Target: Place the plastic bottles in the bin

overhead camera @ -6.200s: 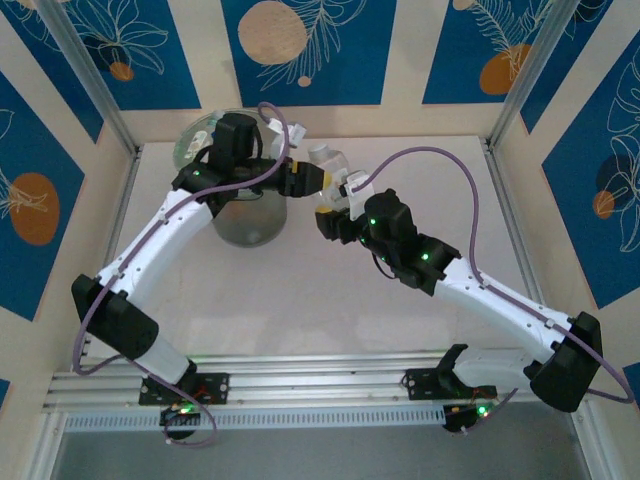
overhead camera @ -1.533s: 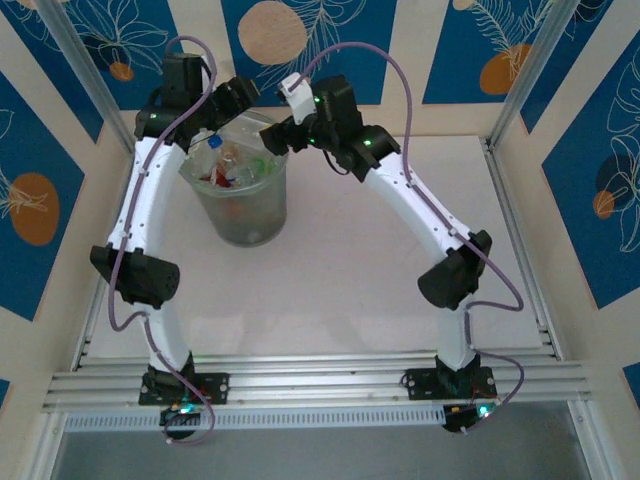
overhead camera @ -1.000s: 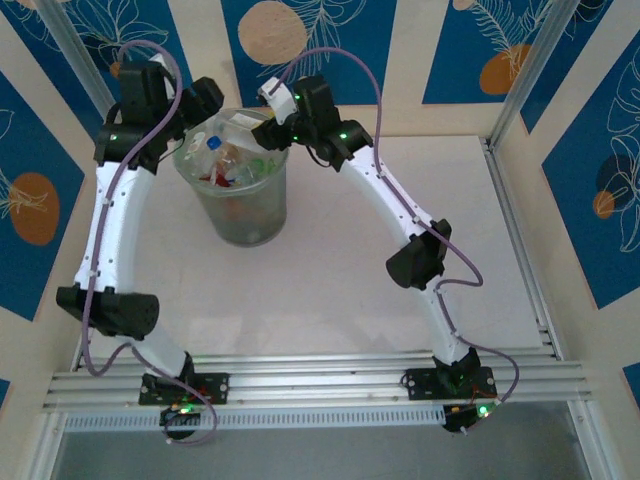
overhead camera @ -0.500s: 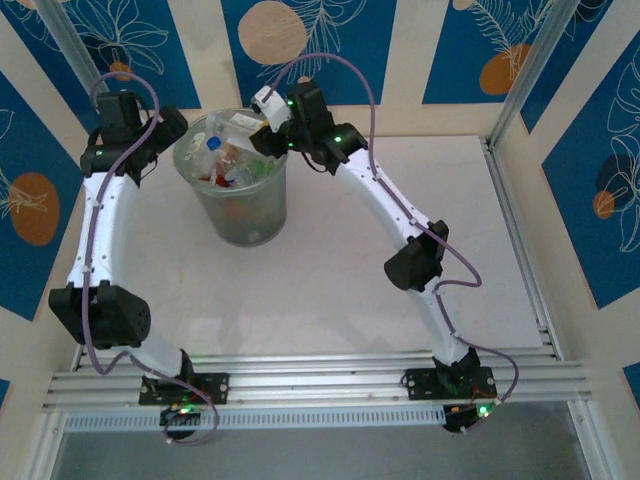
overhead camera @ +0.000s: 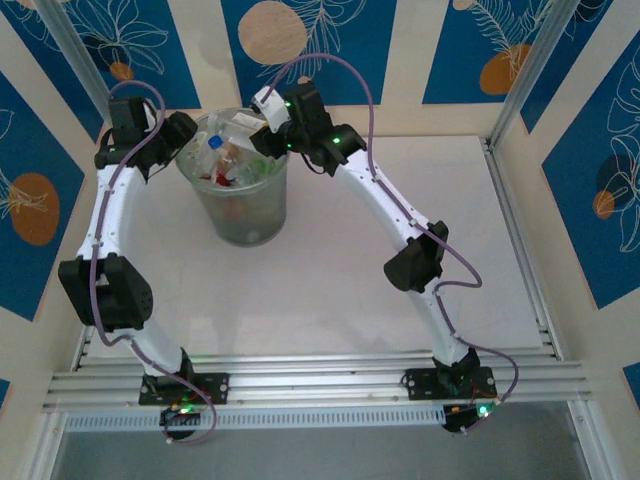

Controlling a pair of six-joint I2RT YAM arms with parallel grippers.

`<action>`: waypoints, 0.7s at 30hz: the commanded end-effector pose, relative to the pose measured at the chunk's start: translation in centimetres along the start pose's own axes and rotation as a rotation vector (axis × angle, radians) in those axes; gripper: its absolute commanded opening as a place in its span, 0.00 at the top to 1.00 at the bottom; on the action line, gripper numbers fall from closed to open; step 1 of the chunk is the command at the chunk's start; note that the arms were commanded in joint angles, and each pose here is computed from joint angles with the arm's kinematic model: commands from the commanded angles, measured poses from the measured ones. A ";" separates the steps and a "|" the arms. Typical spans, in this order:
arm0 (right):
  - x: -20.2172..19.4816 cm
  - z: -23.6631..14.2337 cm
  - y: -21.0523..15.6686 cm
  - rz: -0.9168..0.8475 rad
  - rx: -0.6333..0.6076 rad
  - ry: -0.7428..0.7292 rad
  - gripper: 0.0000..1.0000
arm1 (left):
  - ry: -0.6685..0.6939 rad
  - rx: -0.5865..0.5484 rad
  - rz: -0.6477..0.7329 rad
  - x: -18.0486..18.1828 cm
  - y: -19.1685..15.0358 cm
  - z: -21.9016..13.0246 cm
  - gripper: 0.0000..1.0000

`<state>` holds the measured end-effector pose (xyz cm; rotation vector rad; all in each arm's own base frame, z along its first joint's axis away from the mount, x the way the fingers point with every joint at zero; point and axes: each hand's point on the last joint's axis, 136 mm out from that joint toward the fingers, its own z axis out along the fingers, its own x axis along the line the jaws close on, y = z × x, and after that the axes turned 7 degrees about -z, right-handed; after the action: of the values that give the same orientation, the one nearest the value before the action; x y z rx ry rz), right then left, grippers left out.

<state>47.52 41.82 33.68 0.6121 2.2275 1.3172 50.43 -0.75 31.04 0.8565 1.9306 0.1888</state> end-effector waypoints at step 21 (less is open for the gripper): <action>-2.4 -4.0 -1.6 0.059 0.117 -0.116 0.63 | -0.188 0.184 -0.120 -3.7 -5.7 2.8 0.38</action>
<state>47.65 38.44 33.80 0.7294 2.2146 1.1918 51.46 -4.76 30.20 0.8011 1.8589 -0.0084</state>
